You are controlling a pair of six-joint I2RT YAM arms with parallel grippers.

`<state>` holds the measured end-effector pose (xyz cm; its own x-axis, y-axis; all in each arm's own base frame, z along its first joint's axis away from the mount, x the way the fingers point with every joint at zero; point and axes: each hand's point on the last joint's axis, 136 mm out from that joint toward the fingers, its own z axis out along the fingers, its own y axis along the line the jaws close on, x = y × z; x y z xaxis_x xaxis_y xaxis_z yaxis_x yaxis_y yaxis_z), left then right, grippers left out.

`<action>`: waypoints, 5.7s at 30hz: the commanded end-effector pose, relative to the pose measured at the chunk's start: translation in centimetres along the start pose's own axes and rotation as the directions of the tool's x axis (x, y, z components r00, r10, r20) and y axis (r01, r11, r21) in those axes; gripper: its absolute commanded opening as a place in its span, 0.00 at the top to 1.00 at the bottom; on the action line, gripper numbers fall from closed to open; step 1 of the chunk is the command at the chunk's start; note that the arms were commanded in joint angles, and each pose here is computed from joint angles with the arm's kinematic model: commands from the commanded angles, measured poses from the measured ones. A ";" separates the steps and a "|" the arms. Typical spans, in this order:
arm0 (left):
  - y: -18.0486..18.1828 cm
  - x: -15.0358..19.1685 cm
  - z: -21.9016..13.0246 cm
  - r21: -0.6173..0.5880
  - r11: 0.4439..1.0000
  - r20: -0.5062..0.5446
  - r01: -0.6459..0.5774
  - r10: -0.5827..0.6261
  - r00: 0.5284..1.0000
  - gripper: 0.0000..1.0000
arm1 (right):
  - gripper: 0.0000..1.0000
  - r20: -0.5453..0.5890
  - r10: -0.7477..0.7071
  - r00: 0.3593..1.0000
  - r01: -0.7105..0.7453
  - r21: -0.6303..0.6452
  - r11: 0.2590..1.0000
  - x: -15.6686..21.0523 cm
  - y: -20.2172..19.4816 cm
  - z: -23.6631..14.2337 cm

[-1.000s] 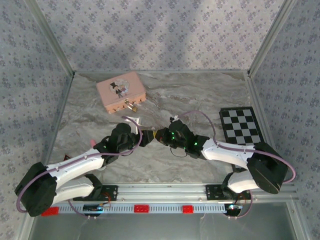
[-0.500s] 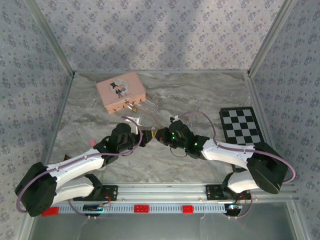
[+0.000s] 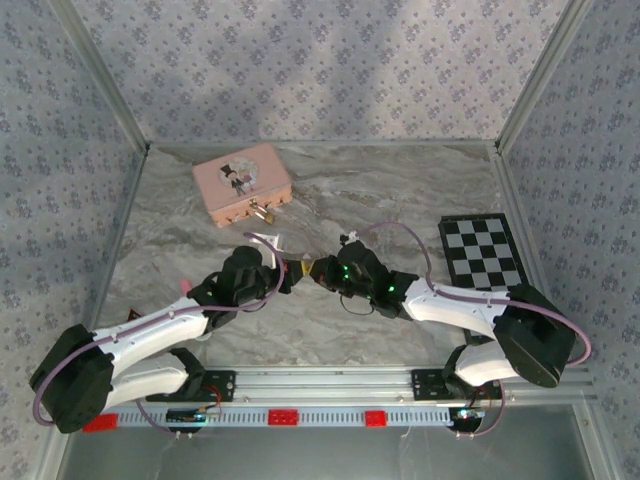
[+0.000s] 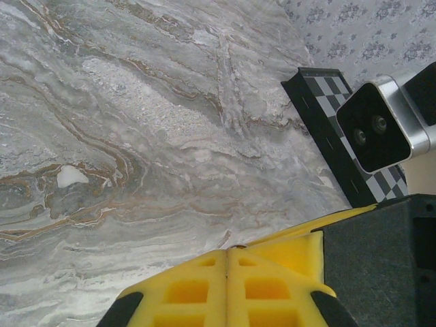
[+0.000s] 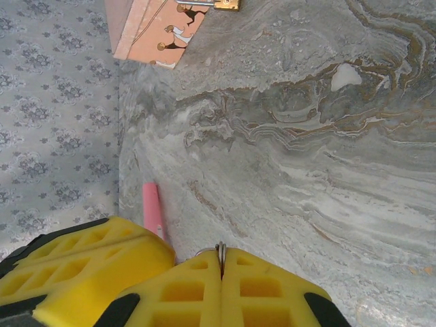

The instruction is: Unlock a padlock with a key

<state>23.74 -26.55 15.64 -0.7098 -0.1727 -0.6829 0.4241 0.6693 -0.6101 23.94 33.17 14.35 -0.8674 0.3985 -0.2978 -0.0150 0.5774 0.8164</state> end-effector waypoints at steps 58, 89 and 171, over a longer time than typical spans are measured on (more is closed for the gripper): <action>-9.9 -4.9 -9.7 0.414 0.874 0.114 -0.254 0.227 0.967 1.00 | 0.40 0.348 -0.445 0.825 0.558 -0.626 0.544 1.1 10.9 -9.9; -10.4 -5.0 -9.8 0.436 0.864 0.107 -0.252 0.228 0.968 1.00 | 0.74 0.322 -0.451 0.832 0.529 -0.704 0.474 2.2 12.4 -10.3; 19.6 -11.0 6.0 -0.274 0.841 0.463 0.466 -0.310 0.830 0.25 | 1.00 0.387 -0.396 0.833 0.518 -0.290 0.805 -0.5 -1.0 -13.9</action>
<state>40.92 -15.52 6.28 -0.5312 -0.6374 -0.5581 -0.1672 0.7247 -0.6685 17.60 22.74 20.14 -0.5115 0.3283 -0.7941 -0.6170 0.5029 0.6053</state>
